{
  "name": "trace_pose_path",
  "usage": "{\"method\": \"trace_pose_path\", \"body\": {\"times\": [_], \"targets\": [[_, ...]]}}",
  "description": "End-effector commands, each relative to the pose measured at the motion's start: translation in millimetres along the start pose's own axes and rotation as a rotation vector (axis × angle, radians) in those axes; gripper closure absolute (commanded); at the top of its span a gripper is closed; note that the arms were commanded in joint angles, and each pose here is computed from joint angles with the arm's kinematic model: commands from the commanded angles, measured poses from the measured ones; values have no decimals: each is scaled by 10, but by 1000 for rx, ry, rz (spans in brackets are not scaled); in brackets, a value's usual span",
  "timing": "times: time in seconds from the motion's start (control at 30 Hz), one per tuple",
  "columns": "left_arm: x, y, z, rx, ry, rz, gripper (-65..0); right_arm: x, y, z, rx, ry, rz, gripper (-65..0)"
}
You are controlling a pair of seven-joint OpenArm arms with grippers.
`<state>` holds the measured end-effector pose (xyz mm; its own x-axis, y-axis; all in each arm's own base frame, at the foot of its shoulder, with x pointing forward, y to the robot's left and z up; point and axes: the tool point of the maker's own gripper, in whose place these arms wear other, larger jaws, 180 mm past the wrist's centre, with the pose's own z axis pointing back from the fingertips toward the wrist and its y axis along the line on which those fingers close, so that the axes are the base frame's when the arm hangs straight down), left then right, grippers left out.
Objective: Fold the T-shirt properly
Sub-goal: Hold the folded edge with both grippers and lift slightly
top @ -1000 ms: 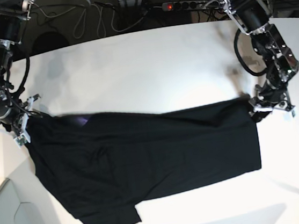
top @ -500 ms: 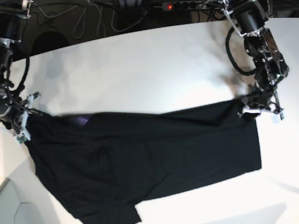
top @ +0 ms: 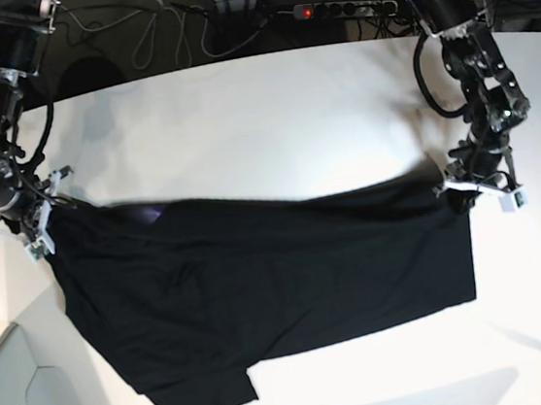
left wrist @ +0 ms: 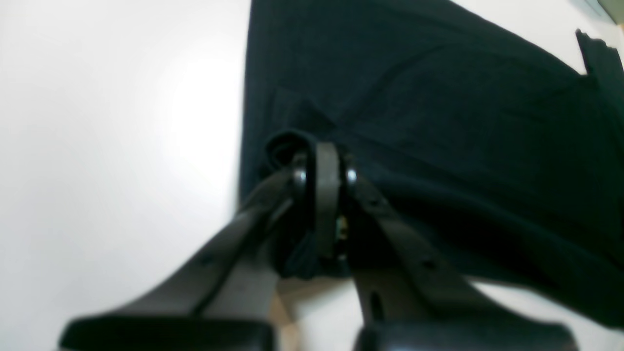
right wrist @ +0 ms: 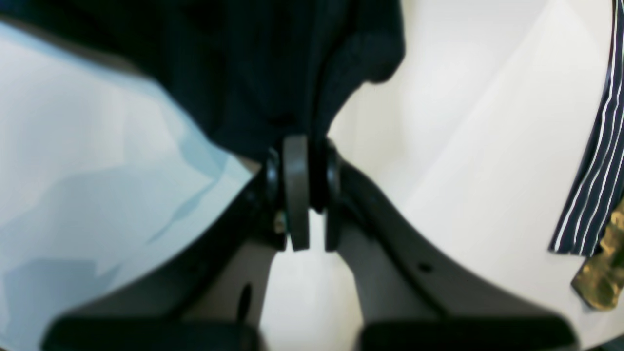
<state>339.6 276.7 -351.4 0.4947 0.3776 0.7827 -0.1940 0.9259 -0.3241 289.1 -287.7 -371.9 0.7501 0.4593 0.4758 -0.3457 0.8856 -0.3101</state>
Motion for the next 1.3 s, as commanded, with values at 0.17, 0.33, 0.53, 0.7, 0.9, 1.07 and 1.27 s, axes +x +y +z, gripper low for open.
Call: {"method": "trace_pose_path", "body": {"times": [0.17,0.33,0.53,0.7,0.9,1.07,1.27], "targets": [[-8,79,300,26,-56,5,0,67,70,27,11,-39,-2,-3],[-199,215,416,63,-32,36,0,20,218,-5,41,-35,-20,-3],[-309,230,444,66,-6,33,0,12,286,-19,55,-35,-27,-3],[-419,277,480,79,32,33,0,25,305,-24,59,-39,-28,-3],[-408,273,548,83,63,21,-248,49,286,-21,55,-44,-27,-3],[-247,261,626,91,16,6,-252,52,297,-24,57,-45,-29,-3],[-172,476,694,146,-9,40,-255,58,294,-23,57,-46,-29,-3]]}}
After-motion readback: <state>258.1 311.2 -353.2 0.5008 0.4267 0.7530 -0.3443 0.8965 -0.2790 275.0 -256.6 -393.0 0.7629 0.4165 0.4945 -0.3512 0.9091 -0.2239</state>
